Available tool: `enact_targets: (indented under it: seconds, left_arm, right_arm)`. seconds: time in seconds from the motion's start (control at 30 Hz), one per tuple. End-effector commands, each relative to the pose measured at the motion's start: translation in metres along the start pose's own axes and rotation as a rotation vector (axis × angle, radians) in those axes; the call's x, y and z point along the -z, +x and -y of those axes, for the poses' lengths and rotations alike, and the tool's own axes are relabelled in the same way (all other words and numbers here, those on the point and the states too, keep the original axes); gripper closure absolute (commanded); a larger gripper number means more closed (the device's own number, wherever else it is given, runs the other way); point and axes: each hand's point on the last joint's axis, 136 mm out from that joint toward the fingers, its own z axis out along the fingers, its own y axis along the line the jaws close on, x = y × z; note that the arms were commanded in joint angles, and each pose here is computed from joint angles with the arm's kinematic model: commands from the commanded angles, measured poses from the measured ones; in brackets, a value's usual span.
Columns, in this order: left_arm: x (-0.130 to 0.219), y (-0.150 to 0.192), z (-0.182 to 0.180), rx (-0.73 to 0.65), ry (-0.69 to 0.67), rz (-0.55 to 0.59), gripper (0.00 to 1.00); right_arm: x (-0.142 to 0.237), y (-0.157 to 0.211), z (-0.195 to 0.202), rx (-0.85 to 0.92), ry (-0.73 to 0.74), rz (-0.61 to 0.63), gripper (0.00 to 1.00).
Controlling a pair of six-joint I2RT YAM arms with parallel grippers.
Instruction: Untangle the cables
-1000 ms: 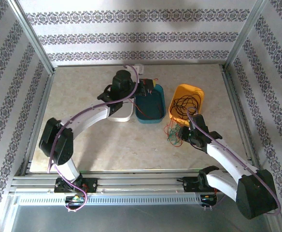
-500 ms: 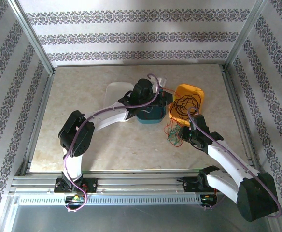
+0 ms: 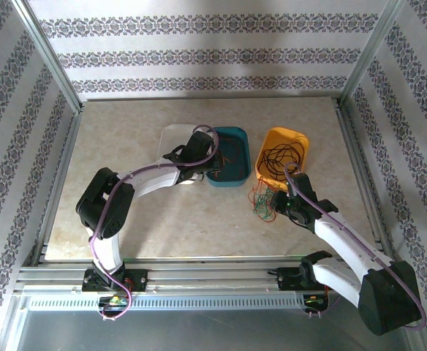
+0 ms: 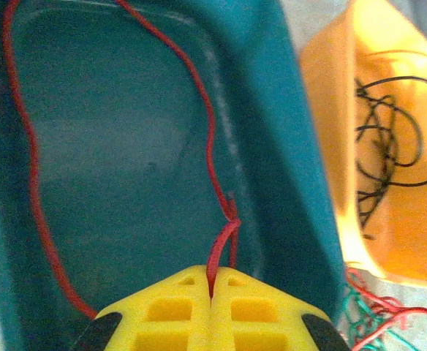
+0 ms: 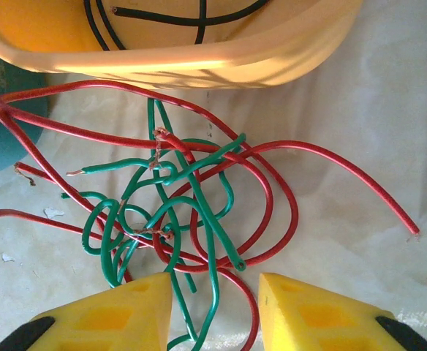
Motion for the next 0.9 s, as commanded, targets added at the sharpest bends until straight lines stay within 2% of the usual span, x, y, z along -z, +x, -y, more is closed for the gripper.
enact_targets:
  seconds: [0.0, 0.17, 0.23, 0.4, 0.43, 0.53, 0.57, 0.63, 0.73, 0.87]
  left_arm:
    - [0.007, -0.004, -0.007, -0.059, -0.085, -0.022, 1.00]
    - [-0.010, -0.012, 0.003, -0.081, -0.056, -0.033, 0.98]
    - [-0.014, -0.020, 0.008, -0.106, -0.049, -0.017, 0.87]
    - [-0.015, -0.043, 0.023, -0.214, -0.064, 0.028, 0.38]
    - [-0.012, -0.046, 0.027, -0.243, -0.069, 0.036, 0.33]
    - [0.001, -0.047, 0.054, -0.394, -0.026, 0.061, 0.26]
    - [0.005, -0.043, 0.063, -0.458, -0.005, 0.060, 0.22]
    - [0.013, -0.026, 0.084, -0.578, 0.085, 0.033, 0.22]
    - [0.028, 0.016, 0.114, -0.691, 0.298, -0.067, 0.22]
    - [0.030, 0.061, 0.133, -0.733, 0.435, -0.203, 0.24]
  right_arm:
    - [-0.001, 0.000, 0.002, 0.007, 0.012, -0.009, 0.64]
    - [0.001, 0.000, 0.000, 0.013, 0.014, -0.003, 0.64]
    - [0.003, -0.001, -0.001, 0.018, 0.012, 0.000, 0.64]
    - [0.010, -0.006, -0.009, 0.034, -0.027, 0.025, 0.63]
    - [0.013, -0.008, -0.012, 0.035, -0.038, 0.037, 0.63]
    - [0.019, -0.014, -0.013, 0.024, -0.044, 0.068, 0.62]
    - [0.020, -0.016, -0.012, 0.016, -0.043, 0.078, 0.62]
    - [0.022, -0.019, -0.012, 0.003, -0.043, 0.089, 0.62]
    - [0.024, -0.025, -0.009, -0.034, -0.026, 0.108, 0.62]
    - [0.025, -0.032, -0.002, -0.090, -0.003, 0.105, 0.62]
